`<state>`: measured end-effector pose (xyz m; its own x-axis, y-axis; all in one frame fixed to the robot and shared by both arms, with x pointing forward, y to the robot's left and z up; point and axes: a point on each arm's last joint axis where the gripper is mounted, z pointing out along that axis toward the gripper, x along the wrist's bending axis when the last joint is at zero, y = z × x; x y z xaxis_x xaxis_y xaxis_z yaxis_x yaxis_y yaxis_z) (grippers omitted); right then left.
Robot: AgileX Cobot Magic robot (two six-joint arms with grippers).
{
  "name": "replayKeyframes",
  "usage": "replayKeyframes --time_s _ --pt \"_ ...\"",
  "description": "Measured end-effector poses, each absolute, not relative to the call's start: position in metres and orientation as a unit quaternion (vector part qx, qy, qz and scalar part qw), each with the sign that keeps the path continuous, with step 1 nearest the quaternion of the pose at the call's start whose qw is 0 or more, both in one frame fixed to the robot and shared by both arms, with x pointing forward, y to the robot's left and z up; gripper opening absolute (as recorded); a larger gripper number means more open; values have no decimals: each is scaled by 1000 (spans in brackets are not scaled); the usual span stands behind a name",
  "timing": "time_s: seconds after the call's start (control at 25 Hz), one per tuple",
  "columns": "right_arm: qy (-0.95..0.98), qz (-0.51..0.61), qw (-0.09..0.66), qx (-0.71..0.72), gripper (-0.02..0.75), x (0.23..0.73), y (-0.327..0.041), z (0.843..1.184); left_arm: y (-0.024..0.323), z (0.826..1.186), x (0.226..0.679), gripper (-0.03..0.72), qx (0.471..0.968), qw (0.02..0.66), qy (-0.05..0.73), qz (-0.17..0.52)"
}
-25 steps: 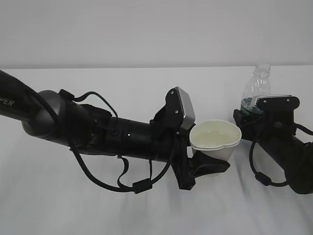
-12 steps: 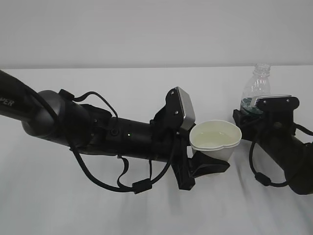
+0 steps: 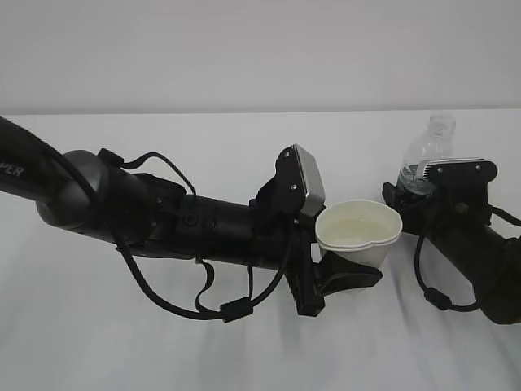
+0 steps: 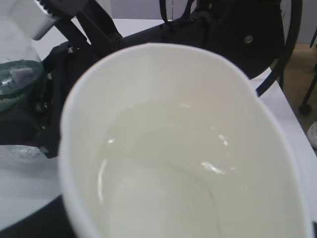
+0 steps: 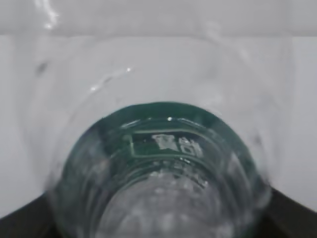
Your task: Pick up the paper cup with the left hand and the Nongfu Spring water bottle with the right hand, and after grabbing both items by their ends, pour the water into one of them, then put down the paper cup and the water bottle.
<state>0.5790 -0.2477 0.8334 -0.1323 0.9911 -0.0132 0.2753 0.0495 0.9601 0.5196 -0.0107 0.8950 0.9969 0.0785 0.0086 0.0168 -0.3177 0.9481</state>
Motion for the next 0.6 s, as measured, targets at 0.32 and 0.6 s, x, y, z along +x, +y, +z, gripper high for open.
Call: replayKeyframes --time_s 0.32,0.6 --pt "607 448 397 523 586 577 -248 833 -11 895 520 424 811 583 29 26" --pt "613 440 391 527 588 570 -249 829 -11 895 520 423 811 583 29 26"
